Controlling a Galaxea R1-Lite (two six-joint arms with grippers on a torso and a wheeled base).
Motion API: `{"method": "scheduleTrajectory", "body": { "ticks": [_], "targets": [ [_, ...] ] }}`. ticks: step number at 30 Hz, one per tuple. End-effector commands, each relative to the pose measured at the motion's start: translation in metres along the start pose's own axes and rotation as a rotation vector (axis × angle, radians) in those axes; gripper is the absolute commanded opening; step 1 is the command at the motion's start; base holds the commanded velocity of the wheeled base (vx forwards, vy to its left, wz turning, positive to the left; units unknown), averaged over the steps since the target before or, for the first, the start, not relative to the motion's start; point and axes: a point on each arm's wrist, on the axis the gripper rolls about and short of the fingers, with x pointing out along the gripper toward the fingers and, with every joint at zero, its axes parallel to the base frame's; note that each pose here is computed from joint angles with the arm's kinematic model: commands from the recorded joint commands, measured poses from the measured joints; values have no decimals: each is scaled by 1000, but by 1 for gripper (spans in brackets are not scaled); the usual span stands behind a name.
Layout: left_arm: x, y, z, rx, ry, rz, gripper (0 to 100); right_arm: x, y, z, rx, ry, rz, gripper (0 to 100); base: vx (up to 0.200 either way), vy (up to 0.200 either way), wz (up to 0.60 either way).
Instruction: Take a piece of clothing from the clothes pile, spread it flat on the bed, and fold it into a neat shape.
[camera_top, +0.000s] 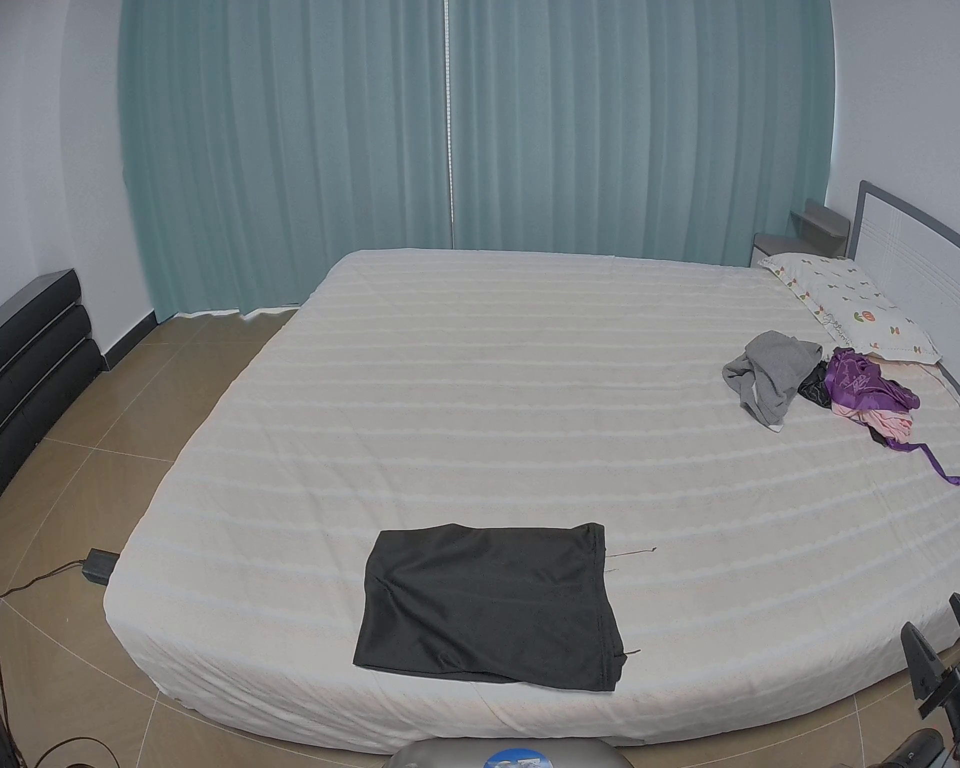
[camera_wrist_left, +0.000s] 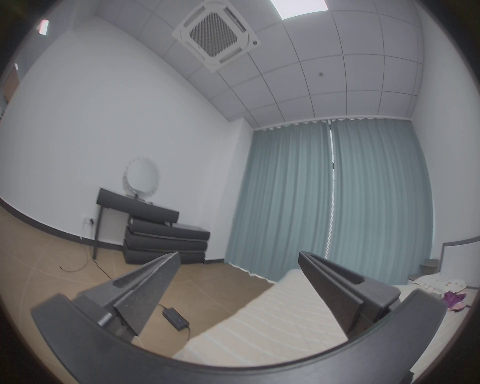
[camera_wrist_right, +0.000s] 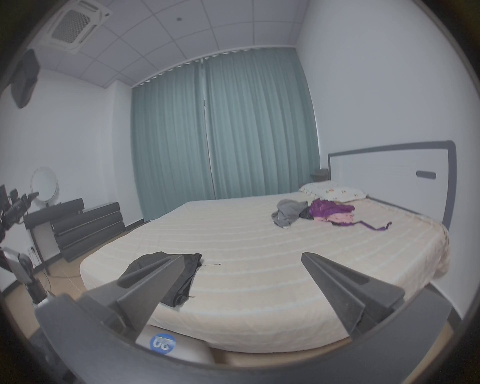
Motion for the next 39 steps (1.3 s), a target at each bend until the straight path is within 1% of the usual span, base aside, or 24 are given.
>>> {"method": "scheduleTrajectory", "body": {
  "ticks": [1,2,3,4,6,9,11,12,13,14,17,19,20,22,23,24,26,29,33,35,36,37,38,39],
  "targets": [
    [-39,28,15,-17,-228,108,100,-18,1,-4,-97,-135,-11,100,0,0,0],
    [-44,28,21,-13,-265,116,100,-20,2,-3,-113,-151,7,100,0,0,0],
    [-44,28,21,-10,-267,116,100,-20,2,-3,-115,-151,9,100,0,0,0],
    [-50,29,25,9,-296,124,100,-24,4,1,-127,-187,63,100,0,0,0],
    [-52,29,23,25,-293,121,100,-29,6,2,-135,-210,76,100,0,0,0],
    [-51,29,18,31,-270,114,100,-30,5,-4,-151,-202,46,100,0,0,0],
    [-50,29,15,44,-259,97,100,-28,3,-8,-155,-191,-23,100,0,0,0],
    [-50,29,14,48,-257,76,100,-26,2,-10,-155,-184,-58,100,0,0,0],
    [-50,28,13,51,-256,64,100,-26,2,-11,-154,-183,-69,100,0,0,0],
    [-49,28,8,66,-243,19,100,-25,1,-11,-152,-197,-97,100,0,0,0],
    [-48,26,-7,102,-209,-76,100,-20,1,-10,-157,-307,-99,100,0,0,0],
    [-48,26,-9,94,-197,-111,100,-17,1,-14,-182,-352,-102,100,0,0,0],
    [-48,26,-10,87,-192,-123,100,-17,1,-14,-190,-352,-102,100,0,0,0],
    [-49,28,-11,84,-186,-178,100,-16,1,-15,-187,-341,-101,100,0,0,0],
    [-55,32,-15,93,-195,-239,100,-15,0,-17,-187,-319,-101,100,0,0,0],
    [-54,31,-21,130,-147,-284,100,-14,0,-21,-187,-278,-100,100,0,0,0],
    [-53,30,-31,167,-58,-331,100,-12,-1,-29,-186,-201,-108,100,0,0,0],
    [-53,31,-37,167,1,-339,100,-12,-1,-29,-166,-202,-100,100,0,0,0],
    [-54,31,-48,204,101,-369,100,-13,0,-29,-117,-194,-82,100,0,0,0],
    [-55,32,-55,226,164,-389,100,-12,0,-33,-82,-161,-70,100,0,0,0],
    [-56,33,-58,238,199,-405,100,-12,0,-34,-78,-142,-61,100,0,0,0],
    [-56,33,-59,243,208,-409,100,-12,0,-34,-78,-139,-60,100,0,0,0],
    [-57,33,-62,244,235,-441,100,-12,0,-35,-82,-125,-53,100,0,0,0],
    [-57,32,-62,231,238,-462,100,-12,0,-36,-90,-115,-48,100,0,0,0]
  ]
}}
